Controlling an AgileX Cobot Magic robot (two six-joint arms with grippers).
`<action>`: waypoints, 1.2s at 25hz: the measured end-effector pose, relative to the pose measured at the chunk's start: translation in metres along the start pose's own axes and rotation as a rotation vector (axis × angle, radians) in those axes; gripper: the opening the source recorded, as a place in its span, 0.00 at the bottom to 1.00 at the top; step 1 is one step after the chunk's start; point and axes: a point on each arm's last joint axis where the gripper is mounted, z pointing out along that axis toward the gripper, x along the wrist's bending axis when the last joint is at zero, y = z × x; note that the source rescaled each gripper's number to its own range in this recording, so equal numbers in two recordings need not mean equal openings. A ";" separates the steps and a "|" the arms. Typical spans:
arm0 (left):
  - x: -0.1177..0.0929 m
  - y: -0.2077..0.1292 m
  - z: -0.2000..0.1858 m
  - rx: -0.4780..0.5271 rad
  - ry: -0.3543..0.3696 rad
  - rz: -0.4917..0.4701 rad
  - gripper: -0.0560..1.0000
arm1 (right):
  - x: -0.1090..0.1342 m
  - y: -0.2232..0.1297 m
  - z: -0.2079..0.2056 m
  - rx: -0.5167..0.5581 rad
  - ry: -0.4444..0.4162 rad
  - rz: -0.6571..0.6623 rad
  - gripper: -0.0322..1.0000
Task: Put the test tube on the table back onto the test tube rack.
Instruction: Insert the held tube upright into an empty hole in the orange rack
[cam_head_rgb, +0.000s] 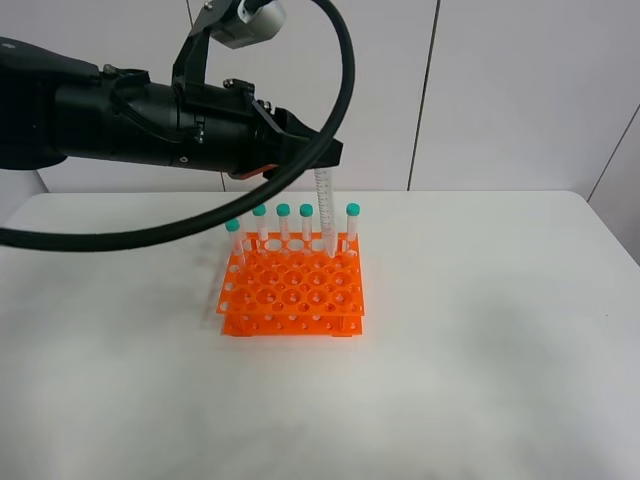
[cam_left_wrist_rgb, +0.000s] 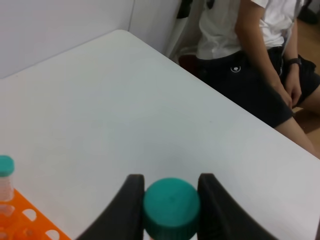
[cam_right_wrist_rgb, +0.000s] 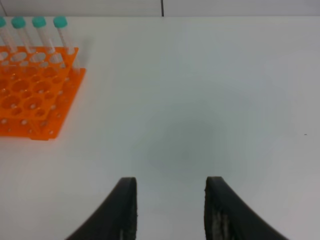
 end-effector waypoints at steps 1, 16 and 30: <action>0.001 0.000 0.000 -0.002 0.008 0.001 0.05 | 0.000 0.000 0.000 0.000 0.000 0.000 0.85; 0.013 -0.008 -0.001 0.094 0.152 0.093 0.05 | 0.000 0.000 0.000 0.000 0.003 0.002 0.85; 0.046 -0.025 0.029 0.066 0.403 0.028 0.05 | 0.001 0.000 0.000 0.000 0.008 0.010 0.85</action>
